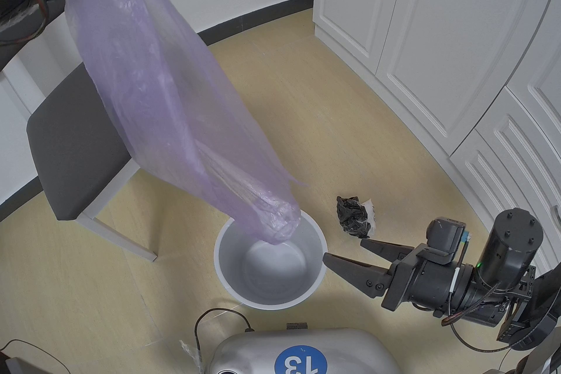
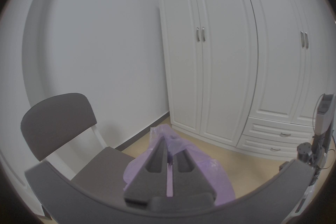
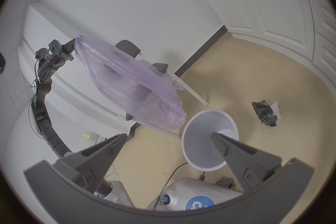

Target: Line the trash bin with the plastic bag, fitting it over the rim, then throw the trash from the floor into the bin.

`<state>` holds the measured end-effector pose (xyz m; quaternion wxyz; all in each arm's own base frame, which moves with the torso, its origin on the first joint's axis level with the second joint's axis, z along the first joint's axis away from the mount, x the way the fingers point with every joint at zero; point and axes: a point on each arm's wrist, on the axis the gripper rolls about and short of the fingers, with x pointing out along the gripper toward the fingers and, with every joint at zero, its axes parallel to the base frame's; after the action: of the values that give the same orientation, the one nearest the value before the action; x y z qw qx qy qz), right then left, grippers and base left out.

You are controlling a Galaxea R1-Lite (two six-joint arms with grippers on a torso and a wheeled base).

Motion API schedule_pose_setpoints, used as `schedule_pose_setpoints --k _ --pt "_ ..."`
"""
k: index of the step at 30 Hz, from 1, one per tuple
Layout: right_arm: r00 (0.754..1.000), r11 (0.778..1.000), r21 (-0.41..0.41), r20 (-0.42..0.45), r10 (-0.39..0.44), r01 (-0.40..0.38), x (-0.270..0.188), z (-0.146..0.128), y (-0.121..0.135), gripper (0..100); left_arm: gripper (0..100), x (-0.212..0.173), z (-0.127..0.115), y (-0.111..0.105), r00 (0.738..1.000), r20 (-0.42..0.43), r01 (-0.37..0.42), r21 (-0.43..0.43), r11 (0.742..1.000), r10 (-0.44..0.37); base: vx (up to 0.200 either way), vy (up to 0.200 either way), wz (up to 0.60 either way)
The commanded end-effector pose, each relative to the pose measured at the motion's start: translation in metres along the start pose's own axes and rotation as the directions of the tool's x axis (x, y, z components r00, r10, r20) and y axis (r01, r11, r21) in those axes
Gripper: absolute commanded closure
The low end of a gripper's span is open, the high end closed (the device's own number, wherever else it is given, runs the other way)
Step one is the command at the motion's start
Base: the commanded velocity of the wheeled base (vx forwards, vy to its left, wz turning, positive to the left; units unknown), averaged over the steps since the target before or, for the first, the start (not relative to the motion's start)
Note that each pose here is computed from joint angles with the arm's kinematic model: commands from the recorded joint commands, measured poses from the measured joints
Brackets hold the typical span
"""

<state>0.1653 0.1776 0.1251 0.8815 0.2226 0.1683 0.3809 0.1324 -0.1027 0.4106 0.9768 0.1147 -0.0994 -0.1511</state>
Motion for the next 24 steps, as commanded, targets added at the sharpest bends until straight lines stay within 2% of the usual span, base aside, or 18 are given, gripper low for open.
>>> schedule_pose_setpoints --k 1,13,17,18,20,24 --pt "1.0 1.0 0.001 -0.025 -0.015 0.015 0.006 -0.006 -0.003 0 100 0.001 -0.008 -0.004 1.0 -0.023 0.002 0.01 1.0 -0.002 0.0 0.0 0.0" --pt "0.998 0.999 0.018 -0.04 -0.043 0.044 0.032 -0.028 -0.019 0 100 0.0 -0.004 -0.009 1.0 -0.003 0.029 -0.005 1.0 -0.029 0.0 0.0 0.0" --pt "0.997 0.995 0.062 -0.029 -0.072 0.074 0.048 -0.037 -0.026 0 100 -0.001 -0.004 -0.011 0.999 0.0 0.039 -0.007 0.999 -0.039 0.0 0.0 0.0" --pt "0.997 0.991 0.107 0.001 -0.077 0.077 0.056 -0.039 -0.028 0 100 -0.001 -0.003 -0.011 0.999 0.002 0.042 -0.008 0.999 -0.042 0.0 0.0 0.0" --pt "0.997 0.987 0.141 0.024 -0.077 0.073 0.062 -0.042 -0.031 0 100 -0.001 -0.003 -0.012 0.999 0.002 0.042 -0.008 0.999 -0.042 0.0 0.0 0.0" --pt "0.996 0.985 0.152 0.03 -0.084 0.079 0.071 -0.046 -0.035 0 100 -0.001 -0.005 -0.013 0.999 0.005 0.041 -0.01 0.999 -0.041 0.0 0.0 0.0"
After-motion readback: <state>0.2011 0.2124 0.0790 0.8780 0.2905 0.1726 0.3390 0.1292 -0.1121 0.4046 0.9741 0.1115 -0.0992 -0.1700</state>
